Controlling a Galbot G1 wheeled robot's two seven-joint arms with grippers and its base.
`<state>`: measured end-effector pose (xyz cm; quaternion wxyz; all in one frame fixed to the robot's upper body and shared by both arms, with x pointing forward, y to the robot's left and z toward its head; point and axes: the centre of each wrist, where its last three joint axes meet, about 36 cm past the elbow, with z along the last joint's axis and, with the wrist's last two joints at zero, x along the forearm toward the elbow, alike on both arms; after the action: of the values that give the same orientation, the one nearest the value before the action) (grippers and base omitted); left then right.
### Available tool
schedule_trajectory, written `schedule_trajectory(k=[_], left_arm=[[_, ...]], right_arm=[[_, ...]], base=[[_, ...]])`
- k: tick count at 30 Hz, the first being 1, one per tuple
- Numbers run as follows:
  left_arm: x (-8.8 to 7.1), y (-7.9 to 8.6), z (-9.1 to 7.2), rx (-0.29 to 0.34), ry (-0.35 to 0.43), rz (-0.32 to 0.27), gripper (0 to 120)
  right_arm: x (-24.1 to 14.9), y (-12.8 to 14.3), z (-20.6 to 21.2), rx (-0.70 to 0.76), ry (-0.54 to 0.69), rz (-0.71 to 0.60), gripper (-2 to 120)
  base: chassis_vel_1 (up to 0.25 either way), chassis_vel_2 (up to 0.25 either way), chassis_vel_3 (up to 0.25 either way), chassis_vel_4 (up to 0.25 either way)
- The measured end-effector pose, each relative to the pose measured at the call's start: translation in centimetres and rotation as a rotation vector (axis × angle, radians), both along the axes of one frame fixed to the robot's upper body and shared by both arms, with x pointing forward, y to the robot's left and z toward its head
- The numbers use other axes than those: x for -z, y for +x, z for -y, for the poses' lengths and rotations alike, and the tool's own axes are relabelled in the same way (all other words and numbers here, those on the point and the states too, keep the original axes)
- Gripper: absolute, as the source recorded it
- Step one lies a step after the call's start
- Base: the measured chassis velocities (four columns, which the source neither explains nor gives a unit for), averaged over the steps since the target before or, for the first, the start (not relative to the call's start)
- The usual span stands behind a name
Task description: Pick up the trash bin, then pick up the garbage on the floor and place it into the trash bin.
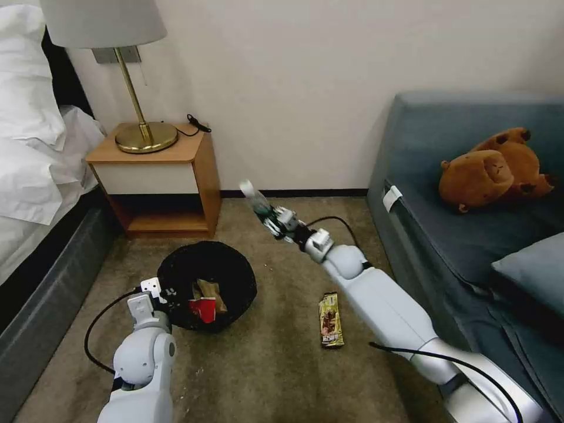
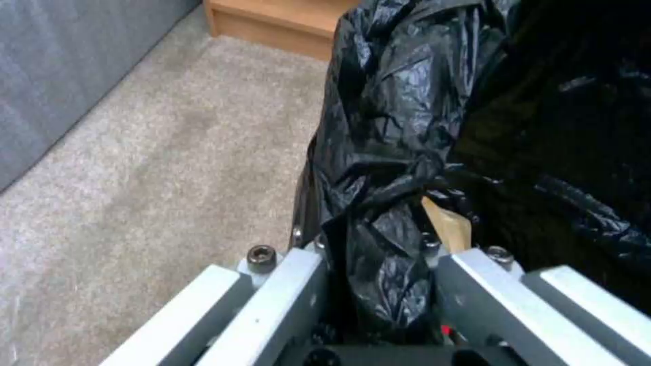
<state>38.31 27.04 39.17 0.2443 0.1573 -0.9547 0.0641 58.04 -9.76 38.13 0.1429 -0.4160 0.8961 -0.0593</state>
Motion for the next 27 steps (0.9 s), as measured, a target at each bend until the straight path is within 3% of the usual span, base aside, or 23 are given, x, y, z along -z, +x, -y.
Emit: schedule_trajectory(k=[7, 8, 11, 20, 24, 27], left_arm=[[-0.2, -0.1, 0.2, 0.002, -0.003, 0.005, 3], [-0.3, -0.1, 0.2, 0.001, -0.002, 0.009, 3], [-0.3, -0.2, 0.1, -0.002, -0.002, 0.009, 3], [-0.3, -0.3, 0.3, -0.004, -0.004, 0.008, 3], [-0.4, -0.1, 0.3, -0.004, -0.004, 0.012, 3], [-0.4, -0.1, 0.3, -0.003, -0.004, 0.012, 3]], right_arm=[[-0.7, -3.5, -4.9, -0.081, 0.057, -0.040, 20], [0.3, -5.1, -7.0, -0.122, 0.046, -0.057, 20], [2.2, -6.3, -8.6, -0.152, 0.006, -0.066, 20], [6.2, -7.8, -9.4, -0.179, -0.083, -0.063, 20], [6.8, -8.4, -9.5, -0.174, -0.102, -0.065, 36], [6.9, -8.5, -9.4, -0.175, -0.107, -0.065, 42]], base=[[0.000, 0.000, 0.000, 0.000], [0.000, 0.000, 0.000, 0.000], [0.000, 0.000, 0.000, 0.000], [0.000, 0.000, 0.000, 0.000], [0.000, 0.000, 0.000, 0.000], [0.000, 0.000, 0.000, 0.000]])
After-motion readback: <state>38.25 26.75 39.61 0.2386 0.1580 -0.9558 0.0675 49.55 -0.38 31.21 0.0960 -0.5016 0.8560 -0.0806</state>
